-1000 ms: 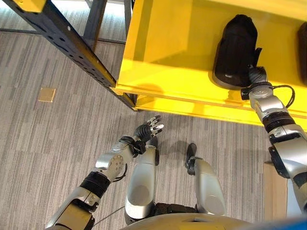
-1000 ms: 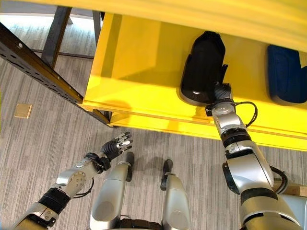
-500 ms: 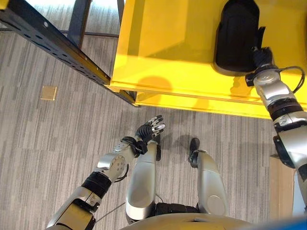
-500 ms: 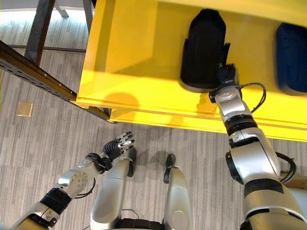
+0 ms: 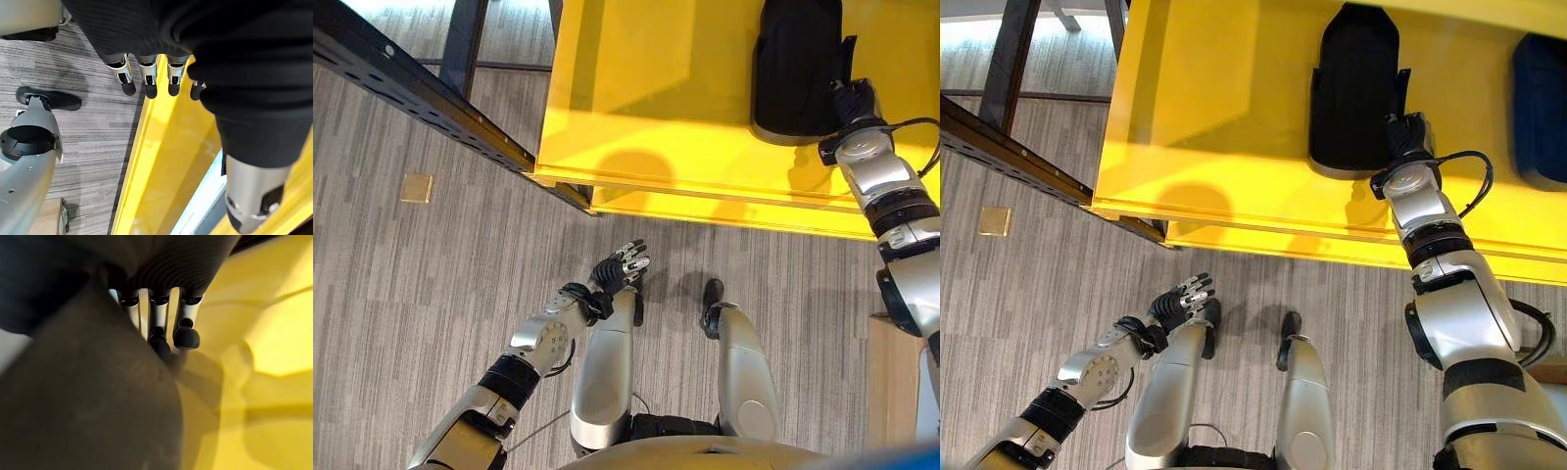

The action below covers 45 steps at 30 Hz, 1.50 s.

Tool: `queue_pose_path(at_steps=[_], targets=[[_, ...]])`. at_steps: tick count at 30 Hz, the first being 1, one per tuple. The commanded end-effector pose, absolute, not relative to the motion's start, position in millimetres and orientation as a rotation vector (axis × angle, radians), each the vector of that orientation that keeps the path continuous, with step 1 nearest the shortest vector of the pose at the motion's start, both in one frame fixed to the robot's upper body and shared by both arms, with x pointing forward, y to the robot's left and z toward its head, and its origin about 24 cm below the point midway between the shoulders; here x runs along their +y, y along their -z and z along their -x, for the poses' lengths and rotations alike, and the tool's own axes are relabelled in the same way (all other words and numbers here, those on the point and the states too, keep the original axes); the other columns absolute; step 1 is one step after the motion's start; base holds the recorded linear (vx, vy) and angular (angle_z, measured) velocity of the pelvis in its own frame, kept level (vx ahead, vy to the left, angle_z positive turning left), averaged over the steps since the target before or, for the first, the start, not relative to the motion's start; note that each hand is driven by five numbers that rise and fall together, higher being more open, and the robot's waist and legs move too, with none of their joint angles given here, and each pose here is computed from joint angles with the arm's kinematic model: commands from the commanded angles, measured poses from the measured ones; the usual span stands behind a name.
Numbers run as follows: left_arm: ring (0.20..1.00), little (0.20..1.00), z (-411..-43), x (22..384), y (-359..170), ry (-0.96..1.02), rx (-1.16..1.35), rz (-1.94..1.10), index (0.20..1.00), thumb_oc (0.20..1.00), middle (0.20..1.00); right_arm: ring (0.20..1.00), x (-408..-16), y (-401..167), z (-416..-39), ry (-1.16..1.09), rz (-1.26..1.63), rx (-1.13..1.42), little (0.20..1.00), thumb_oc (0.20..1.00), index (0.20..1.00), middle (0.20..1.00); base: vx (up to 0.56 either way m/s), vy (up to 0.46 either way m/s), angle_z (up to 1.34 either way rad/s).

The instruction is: Move parts from the plastic box to the shelf.

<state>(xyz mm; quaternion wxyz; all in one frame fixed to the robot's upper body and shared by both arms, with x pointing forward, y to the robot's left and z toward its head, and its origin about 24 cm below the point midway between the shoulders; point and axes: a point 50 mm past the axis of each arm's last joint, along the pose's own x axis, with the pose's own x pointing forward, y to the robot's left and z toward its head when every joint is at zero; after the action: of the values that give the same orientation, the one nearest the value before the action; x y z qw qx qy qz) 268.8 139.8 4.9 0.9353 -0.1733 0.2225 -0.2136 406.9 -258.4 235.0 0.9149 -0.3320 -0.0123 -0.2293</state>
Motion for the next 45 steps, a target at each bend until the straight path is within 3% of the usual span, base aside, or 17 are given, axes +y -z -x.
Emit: queue_pose_path(at_steps=[1, 34, 35, 36, 45], targets=[[1.000, 1.000, -257, 123, -15, 0.529, 0.394, 0.436, 1.000, 1.000, 1.000, 0.200, -278, -281, -399, 0.570, 0.735, -0.124, 0.200, 0.200, 0.200, 0.200, 0.00, 0.000, 0.00], [1.000, 1.000, -246, 124, -10, 0.530, 0.415, 0.473, 1.000, 1.000, 1.000, 0.200, -299, -316, -387, 0.684, 0.800, -0.184, 0.200, 0.200, 0.200, 0.200, 0.01, -0.002, 0.00], [1.000, 1.000, -245, 124, -9, 0.530, 0.419, 0.472, 1.000, 1.000, 1.000, 0.818, -298, -316, -387, 0.692, 0.813, -0.189, 0.818, 0.818, 0.818, 0.818, 0.00, 0.000, 0.00], [1.000, 1.000, -245, 123, -9, 0.532, 0.422, 0.474, 1.000, 1.000, 1.000, 1.000, -295, -316, -388, 0.692, 0.801, -0.195, 1.000, 1.000, 1.000, 1.000, 0.02, 0.032, 0.01], [1.000, 1.000, -243, 121, -7, 0.542, 0.429, 0.485, 1.000, 1.000, 1.000, 1.000, -298, -310, -387, 0.743, 0.772, -0.183, 1.000, 1.000, 1.000, 1.000, 0.01, 0.009, -0.02]])
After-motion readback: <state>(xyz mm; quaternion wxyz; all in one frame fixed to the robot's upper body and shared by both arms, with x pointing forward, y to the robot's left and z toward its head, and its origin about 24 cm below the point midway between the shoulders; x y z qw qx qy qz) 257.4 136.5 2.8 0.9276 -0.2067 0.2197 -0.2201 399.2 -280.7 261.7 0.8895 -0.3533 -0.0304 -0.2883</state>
